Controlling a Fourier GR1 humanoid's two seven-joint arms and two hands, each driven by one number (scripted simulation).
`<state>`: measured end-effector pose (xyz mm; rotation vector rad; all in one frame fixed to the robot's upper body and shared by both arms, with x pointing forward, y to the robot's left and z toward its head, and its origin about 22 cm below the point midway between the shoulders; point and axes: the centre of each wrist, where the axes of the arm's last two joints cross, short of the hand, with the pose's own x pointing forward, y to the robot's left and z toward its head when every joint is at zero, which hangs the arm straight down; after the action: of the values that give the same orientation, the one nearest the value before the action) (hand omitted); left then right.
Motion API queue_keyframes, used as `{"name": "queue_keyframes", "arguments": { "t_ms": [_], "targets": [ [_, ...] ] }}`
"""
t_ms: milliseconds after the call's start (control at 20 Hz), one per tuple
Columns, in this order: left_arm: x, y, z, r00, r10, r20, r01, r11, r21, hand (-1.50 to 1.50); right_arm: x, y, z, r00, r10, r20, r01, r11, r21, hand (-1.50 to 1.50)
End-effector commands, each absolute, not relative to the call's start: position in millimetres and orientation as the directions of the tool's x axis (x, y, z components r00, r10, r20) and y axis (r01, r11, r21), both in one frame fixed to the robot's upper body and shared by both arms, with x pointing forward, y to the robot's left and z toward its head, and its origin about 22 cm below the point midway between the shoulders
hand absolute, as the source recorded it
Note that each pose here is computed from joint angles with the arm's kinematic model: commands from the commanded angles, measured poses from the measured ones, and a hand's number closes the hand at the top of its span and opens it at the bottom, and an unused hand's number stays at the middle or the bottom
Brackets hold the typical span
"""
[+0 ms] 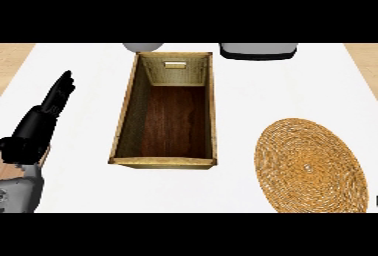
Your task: Pick the croissant from the placemat and place it in the basket
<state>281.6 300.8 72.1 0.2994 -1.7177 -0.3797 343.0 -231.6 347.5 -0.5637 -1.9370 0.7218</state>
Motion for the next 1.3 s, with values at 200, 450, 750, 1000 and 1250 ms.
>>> {"name": "queue_keyframes", "arguments": {
  "t_ms": [200, 450, 750, 1000, 1250],
  "targets": [
    [281, 289, 62, -0.189, -0.396, 0.899, 0.020, 0.913, 0.406, 0.00, 328, -149, 423, -0.443, 0.616, 0.651, -0.065, 0.702, -0.709, 1.50],
    [287, 281, 63, -0.189, -0.392, 0.900, 0.022, 0.915, 0.403, 0.00, 335, -98, 430, -0.420, 0.629, 0.655, -0.110, 0.681, -0.724, 1.50],
    [283, 305, 67, -0.185, -0.423, 0.887, 0.006, 0.902, 0.431, 0.00, 331, -43, 431, -0.356, 0.662, 0.660, -0.212, 0.631, -0.747, 1.50],
    [291, 285, 63, -0.189, -0.395, 0.899, 0.020, 0.914, 0.406, 0.00, 348, -26, 413, -0.293, 0.707, 0.644, -0.278, 0.581, -0.765, 1.50],
    [289, 293, 67, -0.174, -0.409, 0.896, 0.012, 0.909, 0.417, 0.00, 349, -14, 400, -0.264, 0.841, 0.472, -0.250, 0.413, -0.876, 1.50]
  ]
}}
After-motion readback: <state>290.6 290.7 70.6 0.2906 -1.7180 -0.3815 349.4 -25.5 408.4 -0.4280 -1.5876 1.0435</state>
